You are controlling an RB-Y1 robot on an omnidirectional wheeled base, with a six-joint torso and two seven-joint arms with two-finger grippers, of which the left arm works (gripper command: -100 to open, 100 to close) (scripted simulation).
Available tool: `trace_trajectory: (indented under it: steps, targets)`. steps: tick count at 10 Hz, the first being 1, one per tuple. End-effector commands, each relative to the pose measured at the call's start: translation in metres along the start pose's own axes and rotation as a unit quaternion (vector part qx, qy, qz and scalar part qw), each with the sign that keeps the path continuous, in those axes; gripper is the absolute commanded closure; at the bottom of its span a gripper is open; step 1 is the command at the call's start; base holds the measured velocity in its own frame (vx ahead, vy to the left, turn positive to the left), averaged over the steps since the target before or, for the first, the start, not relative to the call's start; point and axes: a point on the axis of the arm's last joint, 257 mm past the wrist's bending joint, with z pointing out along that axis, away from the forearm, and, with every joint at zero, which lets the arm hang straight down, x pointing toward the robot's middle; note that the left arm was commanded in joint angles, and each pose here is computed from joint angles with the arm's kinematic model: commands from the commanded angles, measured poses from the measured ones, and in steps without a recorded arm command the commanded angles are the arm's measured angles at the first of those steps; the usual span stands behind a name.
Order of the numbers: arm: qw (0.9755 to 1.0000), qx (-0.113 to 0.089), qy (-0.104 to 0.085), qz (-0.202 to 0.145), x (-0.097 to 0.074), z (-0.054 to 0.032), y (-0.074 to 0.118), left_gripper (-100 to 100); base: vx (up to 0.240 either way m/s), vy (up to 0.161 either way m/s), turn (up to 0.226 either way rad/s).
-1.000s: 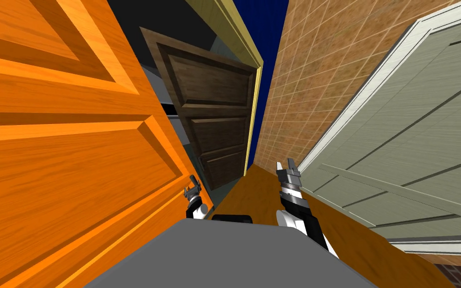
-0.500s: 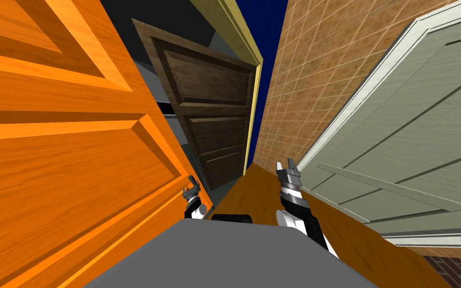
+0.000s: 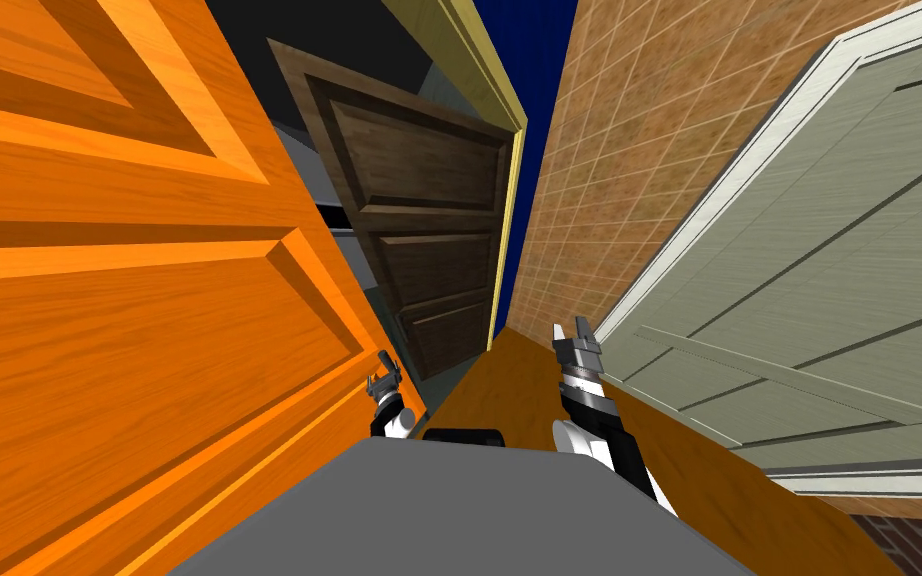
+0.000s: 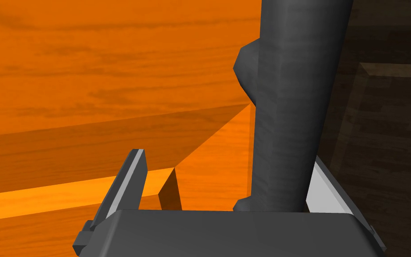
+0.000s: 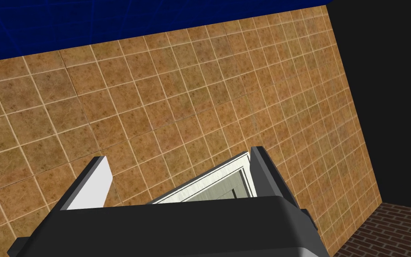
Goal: Push the door open
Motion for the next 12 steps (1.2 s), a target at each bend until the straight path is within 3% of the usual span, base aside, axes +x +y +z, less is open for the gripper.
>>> trace_trajectory:
  steps: [1,2,12]
  targets:
    - [0.9995,0.020,0.002,0.025,-0.008,0.0062,-0.037,100,0.009,0.019,0.033]
    - [0.9996,0.027,0.001,0.010,-0.003,0.0067,-0.027,100,0.027,0.046,-0.195]
    - [0.9991,0.040,0.002,0.014,-0.004,0.0086,-0.040,100,0.005,0.026,-0.020]
